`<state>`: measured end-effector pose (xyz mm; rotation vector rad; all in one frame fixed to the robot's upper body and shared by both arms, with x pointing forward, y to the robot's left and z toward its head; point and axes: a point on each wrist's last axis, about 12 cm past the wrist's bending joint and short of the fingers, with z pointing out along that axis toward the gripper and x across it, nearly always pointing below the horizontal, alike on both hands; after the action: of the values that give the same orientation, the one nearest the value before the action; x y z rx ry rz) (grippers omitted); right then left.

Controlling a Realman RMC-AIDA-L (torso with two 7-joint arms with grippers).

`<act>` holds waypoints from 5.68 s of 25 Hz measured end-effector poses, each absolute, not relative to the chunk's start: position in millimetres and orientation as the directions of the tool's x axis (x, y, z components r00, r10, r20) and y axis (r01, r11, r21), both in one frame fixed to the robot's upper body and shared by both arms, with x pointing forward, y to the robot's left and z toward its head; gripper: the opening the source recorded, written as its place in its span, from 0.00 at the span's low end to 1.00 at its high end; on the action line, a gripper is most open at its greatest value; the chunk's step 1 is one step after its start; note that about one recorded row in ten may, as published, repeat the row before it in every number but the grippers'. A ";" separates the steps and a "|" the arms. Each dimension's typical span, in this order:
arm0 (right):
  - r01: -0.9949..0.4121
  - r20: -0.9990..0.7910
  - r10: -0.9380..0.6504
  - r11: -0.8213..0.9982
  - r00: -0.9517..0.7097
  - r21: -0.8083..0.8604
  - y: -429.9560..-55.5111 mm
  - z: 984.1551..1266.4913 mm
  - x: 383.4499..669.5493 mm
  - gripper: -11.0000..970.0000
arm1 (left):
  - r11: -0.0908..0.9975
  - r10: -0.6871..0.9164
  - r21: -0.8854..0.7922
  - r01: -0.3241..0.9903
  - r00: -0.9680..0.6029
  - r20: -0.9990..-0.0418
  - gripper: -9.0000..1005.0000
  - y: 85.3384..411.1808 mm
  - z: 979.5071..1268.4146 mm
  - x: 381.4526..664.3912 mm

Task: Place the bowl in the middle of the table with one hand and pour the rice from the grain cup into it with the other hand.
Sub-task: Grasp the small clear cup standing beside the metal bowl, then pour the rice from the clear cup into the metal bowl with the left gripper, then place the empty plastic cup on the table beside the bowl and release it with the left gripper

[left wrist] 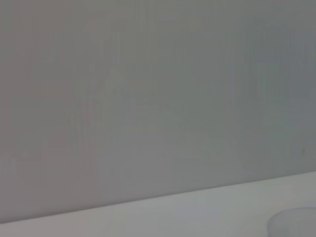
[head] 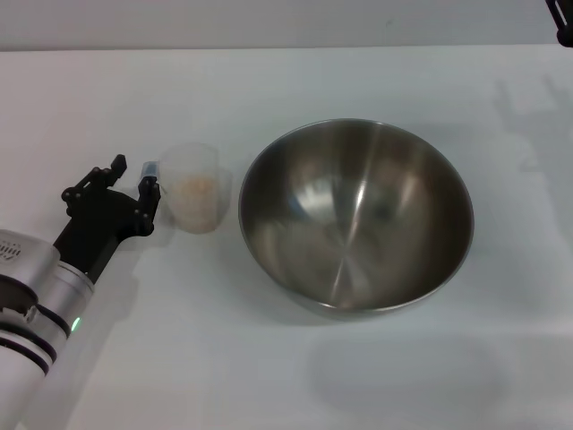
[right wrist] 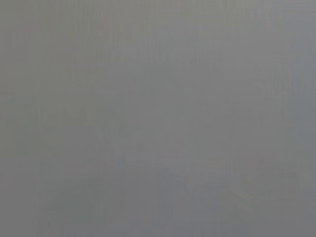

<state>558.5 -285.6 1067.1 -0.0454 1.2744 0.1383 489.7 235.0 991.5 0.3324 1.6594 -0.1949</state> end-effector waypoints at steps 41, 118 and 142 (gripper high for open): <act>-0.132 -0.951 0.081 0.990 0.298 0.042 -284.5 1070.0 560.8 0.77 | 0.507 0.610 0.858 0.080 0.670 -0.423 0.03 164.3 1061.9 517.0; -0.166 -0.948 0.085 0.985 0.306 0.035 -274.1 1077.2 572.0 0.77 | 0.981 0.071 0.047 0.187 -0.123 -0.990 0.03 242.8 1014.2 551.6; -0.164 -0.949 0.086 0.986 0.303 0.037 -274.6 1075.7 570.3 0.77 | 0.976 0.095 0.059 0.212 -0.165 -0.982 0.12 244.3 1006.9 547.0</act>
<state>570.3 -274.6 1075.7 -0.0713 1.2524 0.1661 547.0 244.3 1006.9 0.2296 1.7387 -0.1044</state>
